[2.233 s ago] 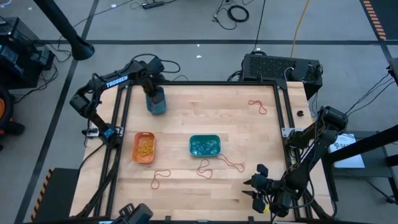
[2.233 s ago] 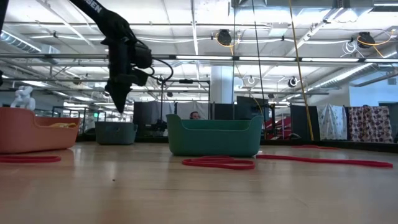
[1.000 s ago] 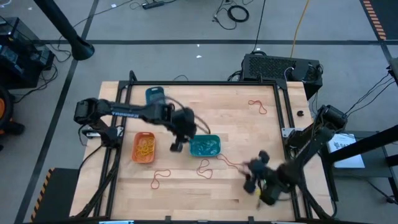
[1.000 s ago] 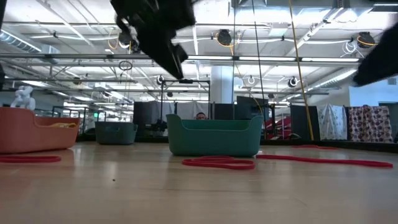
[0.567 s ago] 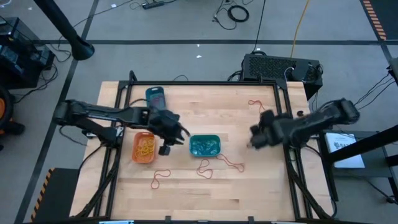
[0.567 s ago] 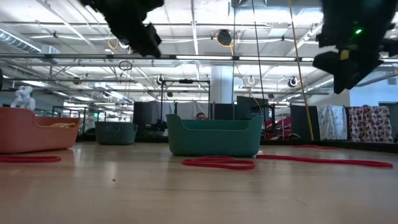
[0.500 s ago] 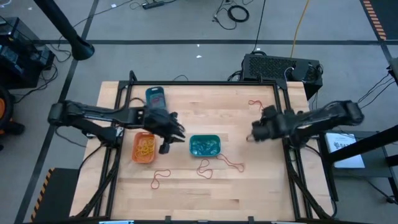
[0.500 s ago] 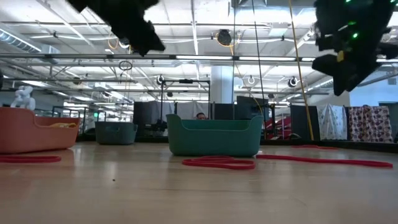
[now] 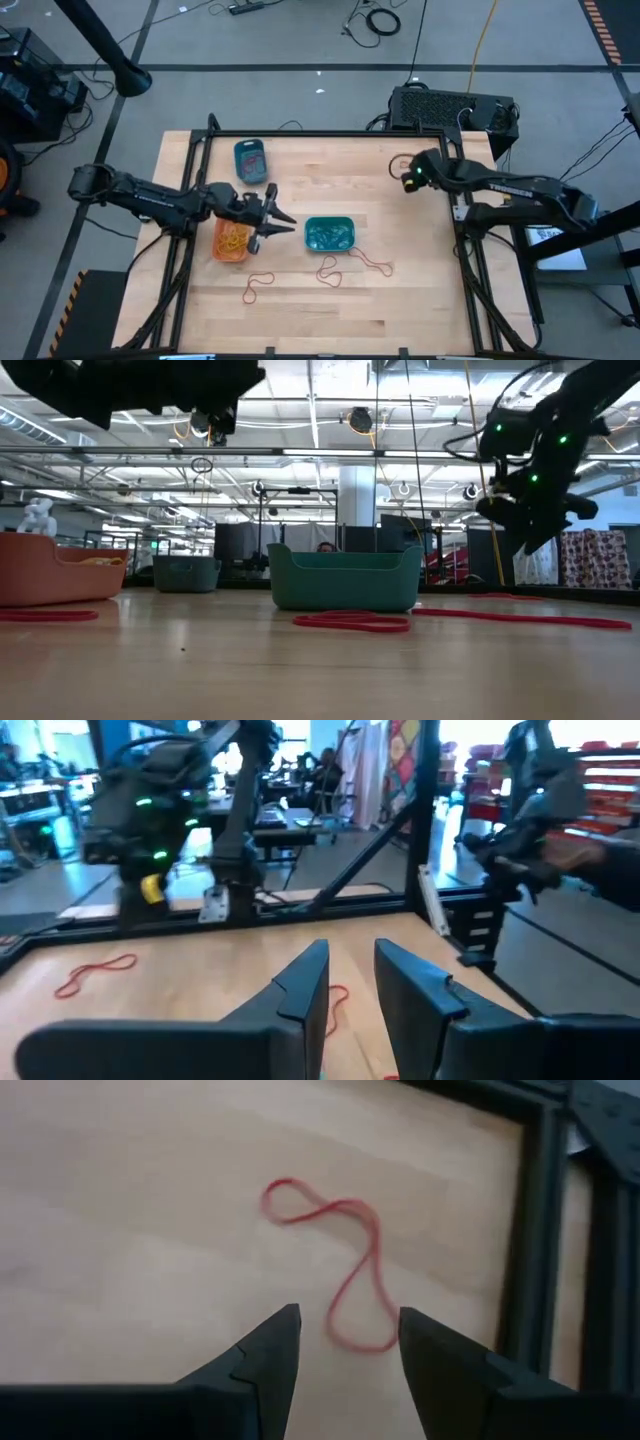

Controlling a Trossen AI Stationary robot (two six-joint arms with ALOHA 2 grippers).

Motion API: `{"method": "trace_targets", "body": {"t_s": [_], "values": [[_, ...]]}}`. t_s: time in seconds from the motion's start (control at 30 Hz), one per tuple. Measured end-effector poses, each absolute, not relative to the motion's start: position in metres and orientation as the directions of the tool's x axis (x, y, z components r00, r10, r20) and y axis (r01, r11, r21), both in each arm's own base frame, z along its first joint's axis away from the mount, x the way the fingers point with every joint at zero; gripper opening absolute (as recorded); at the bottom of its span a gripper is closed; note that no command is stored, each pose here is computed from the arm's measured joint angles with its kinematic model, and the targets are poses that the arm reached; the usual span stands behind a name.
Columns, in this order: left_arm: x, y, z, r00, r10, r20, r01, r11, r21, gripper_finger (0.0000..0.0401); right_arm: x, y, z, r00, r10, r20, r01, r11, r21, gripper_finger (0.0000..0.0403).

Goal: Sort rubber bands into baskets
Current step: Put the red rubber band into the blue bin

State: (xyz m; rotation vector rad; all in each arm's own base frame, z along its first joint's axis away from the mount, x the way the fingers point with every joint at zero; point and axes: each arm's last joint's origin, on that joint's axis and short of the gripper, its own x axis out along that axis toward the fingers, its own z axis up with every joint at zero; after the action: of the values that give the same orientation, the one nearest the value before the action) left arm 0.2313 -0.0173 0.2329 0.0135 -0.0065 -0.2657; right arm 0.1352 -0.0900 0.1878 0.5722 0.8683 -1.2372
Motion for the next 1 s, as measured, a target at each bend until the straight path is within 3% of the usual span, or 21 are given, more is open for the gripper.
{"method": "trace_targets", "body": {"t_s": [0.17, 0.57, 0.77, 1.0], "values": [[0.229, -0.022, 0.228, 0.954, -0.3, -0.017, 0.3, 0.954, 0.001, 0.009, 0.132, -0.114, 0.178, 0.04, -0.556, -0.83, 0.973, 0.212, -0.095, 0.0164], [0.229, -0.026, 0.228, 0.945, -0.326, -0.015, 0.326, 0.945, 0.002, 0.009, 0.131, -0.162, 0.142, 0.047, -0.443, -0.895, 0.969, 0.239, -0.067, 0.0164], [0.229, -0.027, 0.228, 0.944, -0.33, -0.016, 0.33, 0.944, 0.002, 0.009, 0.132, -0.163, 0.139, 0.024, -0.448, -0.894, 0.966, 0.241, -0.095, 0.0163], [0.228, -0.03, 0.228, 0.939, -0.345, -0.016, 0.345, 0.939, 0.001, 0.009, 0.137, -0.161, 0.133, 0.0, -0.448, -0.894, 0.971, 0.216, -0.108, 0.0124]]}}
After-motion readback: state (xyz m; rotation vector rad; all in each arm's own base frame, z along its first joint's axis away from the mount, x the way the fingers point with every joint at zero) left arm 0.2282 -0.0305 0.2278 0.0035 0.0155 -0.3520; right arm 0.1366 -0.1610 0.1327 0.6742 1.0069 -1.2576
